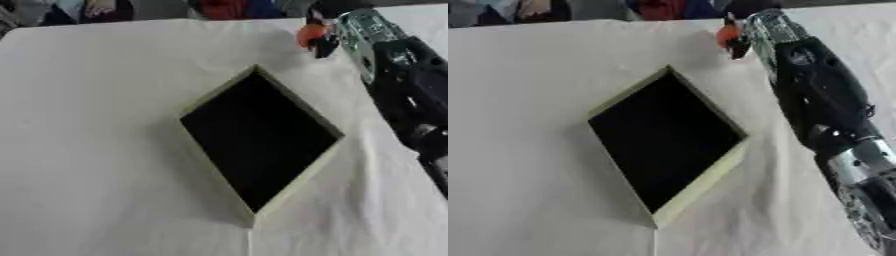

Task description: Pick up objects on the table and place them in the box.

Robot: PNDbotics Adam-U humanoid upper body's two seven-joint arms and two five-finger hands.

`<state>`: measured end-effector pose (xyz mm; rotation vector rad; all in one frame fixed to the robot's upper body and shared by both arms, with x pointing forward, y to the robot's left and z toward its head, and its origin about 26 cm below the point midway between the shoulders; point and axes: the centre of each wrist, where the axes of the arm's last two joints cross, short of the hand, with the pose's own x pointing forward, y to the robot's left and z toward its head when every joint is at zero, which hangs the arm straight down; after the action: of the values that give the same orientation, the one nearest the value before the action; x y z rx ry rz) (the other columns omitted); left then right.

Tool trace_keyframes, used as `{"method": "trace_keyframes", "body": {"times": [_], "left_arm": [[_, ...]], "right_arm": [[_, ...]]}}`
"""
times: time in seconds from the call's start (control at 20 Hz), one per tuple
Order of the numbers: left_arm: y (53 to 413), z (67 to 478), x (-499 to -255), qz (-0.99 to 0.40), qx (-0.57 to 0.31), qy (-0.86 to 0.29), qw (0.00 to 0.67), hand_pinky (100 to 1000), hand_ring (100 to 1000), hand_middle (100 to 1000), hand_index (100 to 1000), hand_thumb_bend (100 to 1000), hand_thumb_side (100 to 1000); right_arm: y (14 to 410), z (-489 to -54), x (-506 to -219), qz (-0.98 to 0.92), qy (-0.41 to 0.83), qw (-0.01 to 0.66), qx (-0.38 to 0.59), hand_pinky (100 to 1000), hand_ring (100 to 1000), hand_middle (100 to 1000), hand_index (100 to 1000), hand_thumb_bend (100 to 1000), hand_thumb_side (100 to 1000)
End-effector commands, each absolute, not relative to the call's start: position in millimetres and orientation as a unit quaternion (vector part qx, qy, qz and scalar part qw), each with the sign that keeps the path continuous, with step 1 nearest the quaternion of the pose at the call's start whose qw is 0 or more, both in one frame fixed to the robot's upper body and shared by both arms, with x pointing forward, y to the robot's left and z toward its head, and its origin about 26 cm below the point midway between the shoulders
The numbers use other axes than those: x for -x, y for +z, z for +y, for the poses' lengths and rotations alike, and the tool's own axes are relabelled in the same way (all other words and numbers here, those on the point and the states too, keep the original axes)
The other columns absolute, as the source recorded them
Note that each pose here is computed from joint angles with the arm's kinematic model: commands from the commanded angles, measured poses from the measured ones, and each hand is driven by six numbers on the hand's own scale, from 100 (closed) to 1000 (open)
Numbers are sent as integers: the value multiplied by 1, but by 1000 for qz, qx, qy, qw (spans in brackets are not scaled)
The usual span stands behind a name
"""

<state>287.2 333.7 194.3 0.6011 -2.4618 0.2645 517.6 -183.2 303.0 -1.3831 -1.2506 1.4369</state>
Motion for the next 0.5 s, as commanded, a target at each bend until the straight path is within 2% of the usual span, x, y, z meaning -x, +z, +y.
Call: {"method": "trace_keyframes", "body": {"times": [0.05, 0.5], "left_arm": [[203, 337, -284, -928, -228, 95, 278, 638, 667, 730, 804, 100, 672], [206, 339, -283, -928, -236, 91, 274, 638, 668, 731, 804, 100, 669]], "right_arm": [[332, -178, -511, -520, 541, 365, 551, 713, 685, 475, 567, 100, 100], [382, -177, -481, -579, 535, 300, 537, 674, 679, 469, 566, 100, 100]]}}
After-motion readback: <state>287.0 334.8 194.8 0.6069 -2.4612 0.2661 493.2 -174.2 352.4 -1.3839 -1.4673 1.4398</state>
